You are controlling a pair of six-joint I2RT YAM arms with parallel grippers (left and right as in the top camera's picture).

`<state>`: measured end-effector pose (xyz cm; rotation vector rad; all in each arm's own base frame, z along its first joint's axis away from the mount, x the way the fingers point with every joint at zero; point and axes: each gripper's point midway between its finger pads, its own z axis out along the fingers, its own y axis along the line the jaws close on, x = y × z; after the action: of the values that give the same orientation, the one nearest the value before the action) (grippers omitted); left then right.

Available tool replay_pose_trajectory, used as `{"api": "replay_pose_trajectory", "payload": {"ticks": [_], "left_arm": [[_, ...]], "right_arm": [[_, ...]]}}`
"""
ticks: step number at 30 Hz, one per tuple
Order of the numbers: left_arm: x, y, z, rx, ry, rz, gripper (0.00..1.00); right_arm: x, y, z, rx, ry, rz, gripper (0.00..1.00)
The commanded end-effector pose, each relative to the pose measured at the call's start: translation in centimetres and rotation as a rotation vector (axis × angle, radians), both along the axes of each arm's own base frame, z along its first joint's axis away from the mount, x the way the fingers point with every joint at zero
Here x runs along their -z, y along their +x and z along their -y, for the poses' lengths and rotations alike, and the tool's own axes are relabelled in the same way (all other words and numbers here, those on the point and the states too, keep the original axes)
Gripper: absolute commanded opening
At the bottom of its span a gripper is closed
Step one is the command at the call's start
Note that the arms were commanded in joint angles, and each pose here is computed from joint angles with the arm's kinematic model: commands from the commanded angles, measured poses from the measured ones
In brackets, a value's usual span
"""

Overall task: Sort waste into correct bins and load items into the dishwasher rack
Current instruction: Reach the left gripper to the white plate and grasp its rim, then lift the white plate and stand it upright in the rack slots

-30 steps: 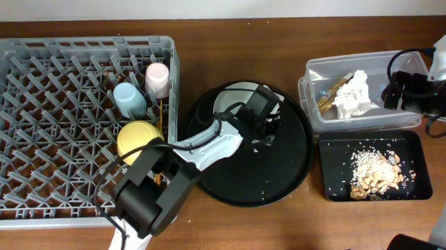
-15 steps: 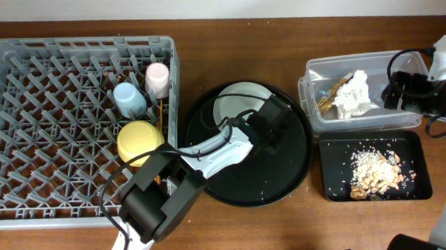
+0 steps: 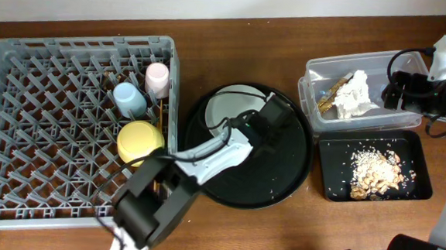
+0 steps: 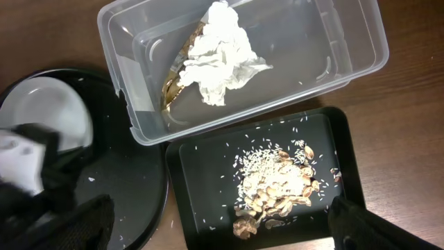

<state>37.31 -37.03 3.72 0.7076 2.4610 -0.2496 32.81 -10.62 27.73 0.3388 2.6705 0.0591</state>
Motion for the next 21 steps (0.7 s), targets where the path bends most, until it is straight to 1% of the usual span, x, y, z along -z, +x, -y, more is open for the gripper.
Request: {"api": "replay_pose_trajectory", "payload": {"ticks": [1,3,4,6,7,8,10,12,14,18,19,20,21], "left_arm": [[-13.3,-0.2,-0.5,-0.01,-0.189,0.153,0.0],[-22.0,-1.6,-2.8,-0.02,-0.3,0.258,0.01],[-25.5,-2.4,-4.6,-0.03,-0.344,0.296,0.0],[-29.6,-3.9,-7.7,-0.026,-0.416,0.314,0.0],[-31.8,-4.8,-10.1,-0.033,-0.475,0.302,0.0],[-33.0,-5.6,-12.0,-0.033,-0.518,0.285,0.0],[-35.6,-7.6,-16.8,-0.004,-0.649,0.219,0.0],[-36.4,-8.7,-19.6,0.034,-0.76,0.134,0.0],[-36.7,-9.0,-21.6,0.092,-0.889,0.043,0.0],[-35.3,-8.1,-23.7,0.183,-1.079,-0.112,0.0],[-34.6,-7.6,-24.2,0.174,-1.1,-0.136,0.0],[-32.6,-6.3,-25.5,0.119,-1.131,-0.183,0.0],[-31.6,-5.9,-26.1,0.118,-1.159,-0.205,0.0]], "right_arm": [[-0.6,0.0,0.3,0.015,-0.011,0.016,0.99],[-0.6,0.0,0.3,0.015,-0.011,0.016,0.99],[-0.6,0.0,0.3,0.015,-0.011,0.016,0.99],[-0.6,0.0,0.3,0.015,-0.011,0.016,0.99],[-0.6,0.0,0.3,0.015,-0.011,0.016,0.98],[-0.6,0.0,0.3,0.015,-0.011,0.016,0.99],[-0.6,0.0,0.3,0.015,-0.011,0.016,0.99],[-0.6,0.0,0.3,0.015,-0.011,0.016,0.99],[-0.6,0.0,0.3,0.015,-0.011,0.016,0.99],[-0.6,0.0,0.3,0.015,-0.011,0.016,0.99],[-0.6,0.0,0.3,0.015,-0.011,0.016,0.99],[-0.6,0.1,0.3,0.015,-0.012,0.017,0.98],[-0.6,0.0,0.3,0.015,-0.011,0.016,0.99]]}}
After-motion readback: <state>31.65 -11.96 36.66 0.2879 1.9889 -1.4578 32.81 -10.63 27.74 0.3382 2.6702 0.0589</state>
